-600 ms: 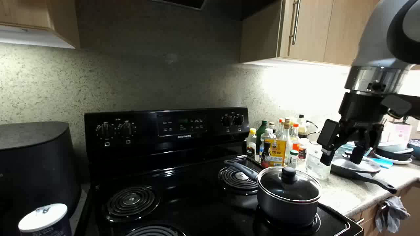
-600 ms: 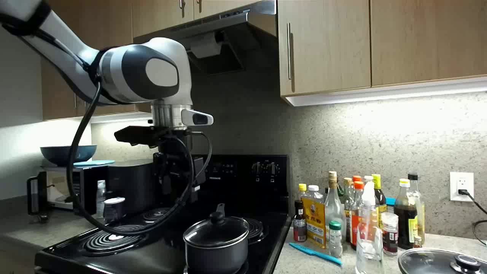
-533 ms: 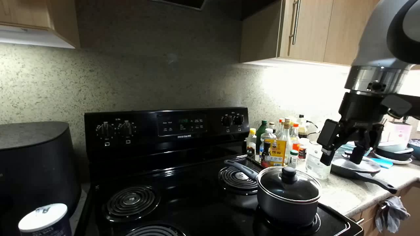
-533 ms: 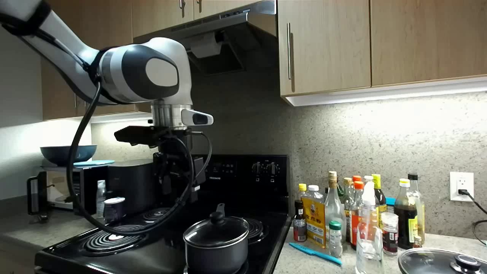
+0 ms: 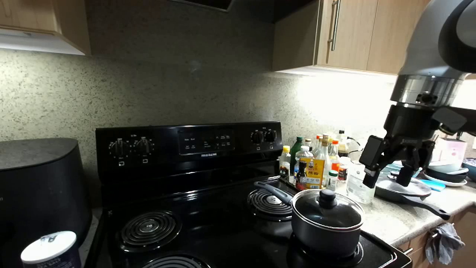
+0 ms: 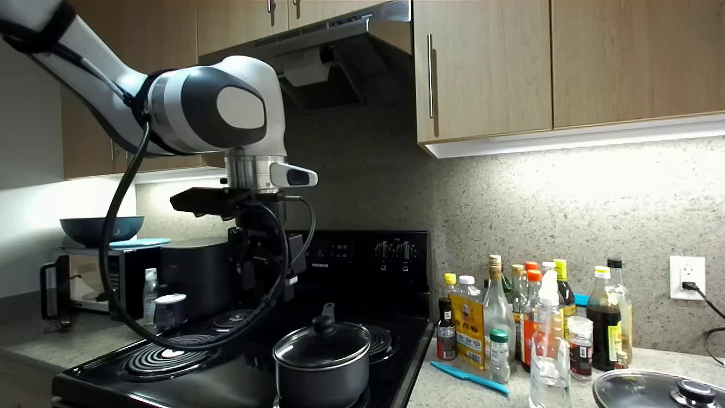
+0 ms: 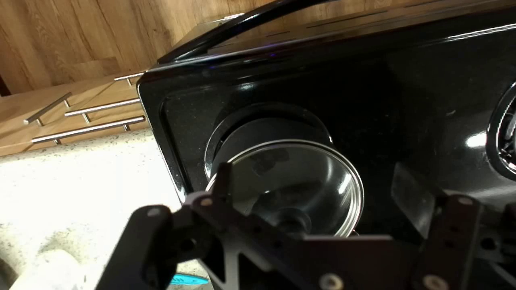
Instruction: Remove the lid from the pot
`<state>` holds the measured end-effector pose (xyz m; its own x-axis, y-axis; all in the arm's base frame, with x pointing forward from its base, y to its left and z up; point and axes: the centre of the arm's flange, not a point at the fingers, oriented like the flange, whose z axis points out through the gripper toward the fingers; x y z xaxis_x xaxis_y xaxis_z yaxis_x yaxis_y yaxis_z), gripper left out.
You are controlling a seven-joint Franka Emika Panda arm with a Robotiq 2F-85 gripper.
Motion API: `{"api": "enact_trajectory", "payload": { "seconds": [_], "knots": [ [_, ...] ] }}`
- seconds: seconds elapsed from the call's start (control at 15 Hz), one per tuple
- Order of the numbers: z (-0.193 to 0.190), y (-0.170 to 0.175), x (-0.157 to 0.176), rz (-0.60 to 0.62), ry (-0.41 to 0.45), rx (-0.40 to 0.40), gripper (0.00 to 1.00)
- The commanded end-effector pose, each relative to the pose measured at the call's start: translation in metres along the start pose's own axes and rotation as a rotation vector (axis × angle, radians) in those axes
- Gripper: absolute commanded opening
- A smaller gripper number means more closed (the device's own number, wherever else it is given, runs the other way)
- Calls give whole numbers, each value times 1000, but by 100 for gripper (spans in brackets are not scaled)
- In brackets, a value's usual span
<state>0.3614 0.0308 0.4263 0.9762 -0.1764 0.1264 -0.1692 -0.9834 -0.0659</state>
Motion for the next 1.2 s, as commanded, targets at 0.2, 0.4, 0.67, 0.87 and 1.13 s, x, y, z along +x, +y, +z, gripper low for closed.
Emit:
{"api": "enact_trajectory", "payload": {
  "seconds": [0.2,0.4,0.67,0.87,1.13],
  "knots": [
    [7,-1,13,-27,-2,8,100],
    [18,-6,26,-60,-8,8,100],
    [33,-14,44,-84,-7,-2,100],
    [29,-11,36,-53,-19,1,100],
    [32,-14,42,-64,-8,11,100]
  ]
}}
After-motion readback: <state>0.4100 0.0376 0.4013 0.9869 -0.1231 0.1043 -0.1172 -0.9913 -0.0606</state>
